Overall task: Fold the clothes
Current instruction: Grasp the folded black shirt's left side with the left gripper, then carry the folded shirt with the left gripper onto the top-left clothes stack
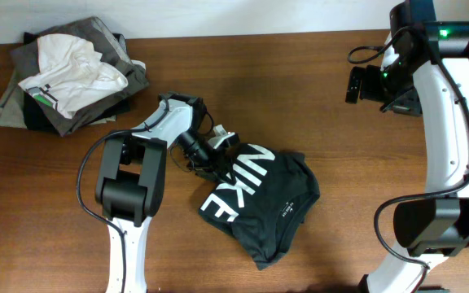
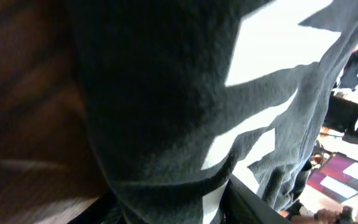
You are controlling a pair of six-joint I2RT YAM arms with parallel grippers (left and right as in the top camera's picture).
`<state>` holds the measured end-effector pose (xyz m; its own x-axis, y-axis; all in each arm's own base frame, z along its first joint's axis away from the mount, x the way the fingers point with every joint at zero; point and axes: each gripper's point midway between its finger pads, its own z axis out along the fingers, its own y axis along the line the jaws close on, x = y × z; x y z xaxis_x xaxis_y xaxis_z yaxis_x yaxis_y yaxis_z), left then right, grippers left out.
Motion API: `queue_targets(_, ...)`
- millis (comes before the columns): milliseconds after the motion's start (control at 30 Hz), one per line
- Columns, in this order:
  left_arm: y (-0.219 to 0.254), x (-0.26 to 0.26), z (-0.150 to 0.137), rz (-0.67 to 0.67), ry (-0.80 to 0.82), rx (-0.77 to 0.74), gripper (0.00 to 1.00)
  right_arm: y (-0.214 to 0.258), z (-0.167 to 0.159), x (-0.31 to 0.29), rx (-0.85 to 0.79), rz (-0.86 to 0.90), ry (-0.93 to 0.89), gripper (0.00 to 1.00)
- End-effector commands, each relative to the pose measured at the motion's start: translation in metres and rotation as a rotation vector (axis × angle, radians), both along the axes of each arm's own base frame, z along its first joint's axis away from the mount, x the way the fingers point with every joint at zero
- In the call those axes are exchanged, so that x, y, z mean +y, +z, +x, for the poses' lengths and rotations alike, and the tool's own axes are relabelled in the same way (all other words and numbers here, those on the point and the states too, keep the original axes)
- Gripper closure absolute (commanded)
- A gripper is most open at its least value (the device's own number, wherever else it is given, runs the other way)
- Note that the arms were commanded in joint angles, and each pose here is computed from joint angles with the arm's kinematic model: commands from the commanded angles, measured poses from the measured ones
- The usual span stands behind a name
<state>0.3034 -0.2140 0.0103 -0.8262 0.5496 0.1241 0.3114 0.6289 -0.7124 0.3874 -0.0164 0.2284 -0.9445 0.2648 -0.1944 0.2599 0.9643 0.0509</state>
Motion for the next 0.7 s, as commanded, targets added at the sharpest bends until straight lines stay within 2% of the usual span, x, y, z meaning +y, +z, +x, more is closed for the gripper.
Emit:
queue_targets(0, -0.007, 0.0, 0.007, 0.032, 0.051, 0.012, 0.71, 0.009, 0.0, 0.001, -0.026, 0.006, 0.008, 0.01)
queue_targets(33, -0.008, 0.0, 0.008, 0.039, 0.063, 0.016, 0.92, 0.009, 0.0, 0.001, -0.026, 0.006, 0.008, 0.01)
queue_targets(67, -0.008, -0.001, 0.01, 0.042, 0.075, 0.016, 0.99, 0.009, 0.0, 0.001, -0.026, 0.006, 0.008, 0.01)
queue_targets(133, -0.004, -0.004, 0.019, 0.03, 0.079, -0.013, 0.99, 0.009, 0.0, 0.001, -0.026, 0.006, 0.008, 0.01)
queue_targets(233, 0.013, -0.01, 0.048, -0.003, 0.087, -0.111, 0.99, 0.009, 0.0, 0.001, -0.026, 0.006, 0.008, 0.01)
queue_targets(300, 0.03, -0.006, 0.091, 0.0, 0.1, -0.27, 0.99, 0.009, 0.0, 0.001, -0.026, 0.005, 0.008, 0.01)
queue_targets(433, 0.043, 0.021, 0.162, 0.099, 0.132, -0.563, 0.99, 0.009, 0.0, 0.001, -0.026, 0.005, 0.011, 0.01)
queue_targets(533, 0.042, 0.043, 0.189, 0.146, 0.143, -0.67, 0.99, 0.008, -0.001, 0.001, -0.024, 0.005, 0.01, 0.01)
queue_targets(667, 0.056, 0.077, 0.243, 0.168, 0.255, -0.856, 0.99, 0.008, -0.002, 0.001, -0.021, 0.006, 0.007, 0.01)
